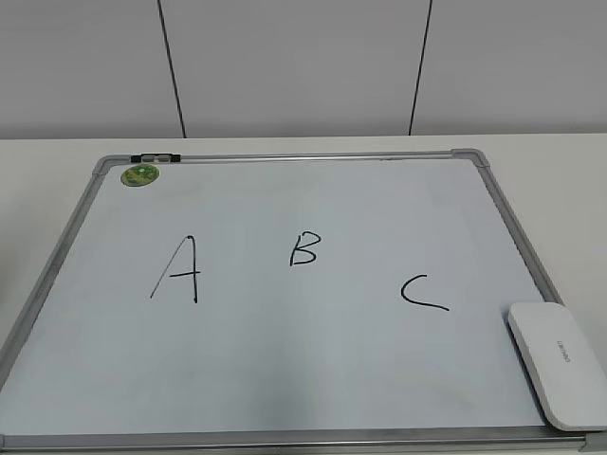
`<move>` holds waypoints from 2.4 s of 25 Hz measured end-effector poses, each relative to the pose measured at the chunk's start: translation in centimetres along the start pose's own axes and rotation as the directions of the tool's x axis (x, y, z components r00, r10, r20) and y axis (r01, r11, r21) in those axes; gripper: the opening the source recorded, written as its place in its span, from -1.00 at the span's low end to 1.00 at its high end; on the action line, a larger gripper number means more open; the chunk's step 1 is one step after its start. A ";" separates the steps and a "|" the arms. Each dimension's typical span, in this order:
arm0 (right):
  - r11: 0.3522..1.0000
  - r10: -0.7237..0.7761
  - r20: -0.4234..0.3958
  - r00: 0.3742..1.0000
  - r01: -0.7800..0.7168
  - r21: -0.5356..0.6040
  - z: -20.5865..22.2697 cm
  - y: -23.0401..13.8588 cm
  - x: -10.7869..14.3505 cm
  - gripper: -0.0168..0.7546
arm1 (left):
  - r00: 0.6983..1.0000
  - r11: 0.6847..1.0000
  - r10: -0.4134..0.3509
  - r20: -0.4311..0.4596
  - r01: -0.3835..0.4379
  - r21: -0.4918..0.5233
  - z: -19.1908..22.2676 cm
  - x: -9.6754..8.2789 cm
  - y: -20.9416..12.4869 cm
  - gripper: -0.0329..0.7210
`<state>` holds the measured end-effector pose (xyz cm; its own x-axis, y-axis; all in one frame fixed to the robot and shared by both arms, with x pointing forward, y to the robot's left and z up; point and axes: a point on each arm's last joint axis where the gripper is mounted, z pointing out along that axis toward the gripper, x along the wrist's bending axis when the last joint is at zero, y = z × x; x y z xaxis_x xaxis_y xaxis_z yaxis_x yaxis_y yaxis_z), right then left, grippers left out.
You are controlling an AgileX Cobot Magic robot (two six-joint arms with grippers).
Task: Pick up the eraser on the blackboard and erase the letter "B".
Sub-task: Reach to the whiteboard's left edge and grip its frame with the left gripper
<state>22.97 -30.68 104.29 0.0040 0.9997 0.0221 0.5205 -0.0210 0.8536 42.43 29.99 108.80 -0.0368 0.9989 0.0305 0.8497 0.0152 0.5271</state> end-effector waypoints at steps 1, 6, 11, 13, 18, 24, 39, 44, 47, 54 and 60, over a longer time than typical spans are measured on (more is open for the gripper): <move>1.000 0.000 0.000 1.000 0.000 0.000 0.0 0.0 0.0 0.39 | 1.000 1.000 -0.001 0.002 0.001 0.009 0.4 -0.1 1.0 0.34; 1.000 0.000 0.000 1.000 0.000 0.000 0.0 0.0 0.0 0.39 | 1.000 0.995 -0.005 0.008 0.004 0.096 3.9 -0.7 5.5 0.34; 1.000 0.000 0.000 1.000 0.000 0.000 0.0 0.0 0.0 0.39 | 1.000 0.983 -0.004 0.003 0.004 0.181 7.5 -1.1 8.7 0.30; 1.000 0.000 0.000 1.000 0.000 0.000 0.0 0.0 0.0 0.39 | 1.000 0.976 -0.007 0.004 0.006 0.218 8.7 -1.2 9.6 0.26; 1.000 0.000 0.000 1.000 0.000 0.000 0.0 0.0 0.0 0.39 | 1.000 0.958 -0.009 0.003 0.008 0.286 11.6 -1.6 11.5 0.19; 1.000 0.000 0.000 1.000 0.000 0.000 0.0 0.0 0.0 0.39 | 1.000 0.937 -0.012 0.005 0.010 0.349 15.4 -1.9 12.4 0.18; 1.000 0.000 0.000 1.000 0.000 0.000 0.0 0.0 0.0 0.39 | 0.999 0.893 -0.038 0.039 0.017 0.450 22.2 -0.9 11.0 0.14; 1.000 0.000 0.000 1.000 0.000 0.000 0.0 0.0 0.0 0.39 | 0.998 0.890 -0.035 0.047 0.010 0.456 24.1 -1.0 10.6 0.05; 1.000 0.000 0.000 1.000 0.000 0.000 0.0 0.0 0.0 0.39 | 0.998 0.882 -0.030 0.048 0.004 0.470 24.9 -1.0 10.3 0.03; 1.000 0.000 0.000 1.000 0.000 0.000 0.0 0.0 0.0 0.39 | 0.998 0.885 -0.029 0.051 0.002 0.466 25.9 -1.1 10.1 0.02; 1.000 0.000 0.000 1.000 0.000 0.000 0.0 0.0 0.0 0.39 | 0.998 0.879 -0.031 0.051 0.003 0.476 26.7 -1.1 9.9 0.02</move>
<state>22.97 -30.68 104.29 0.0040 0.9997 0.0221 0.5205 -0.0210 0.8536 64.96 30.23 91.28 -0.0360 0.9989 -0.0291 0.9975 0.0377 0.0591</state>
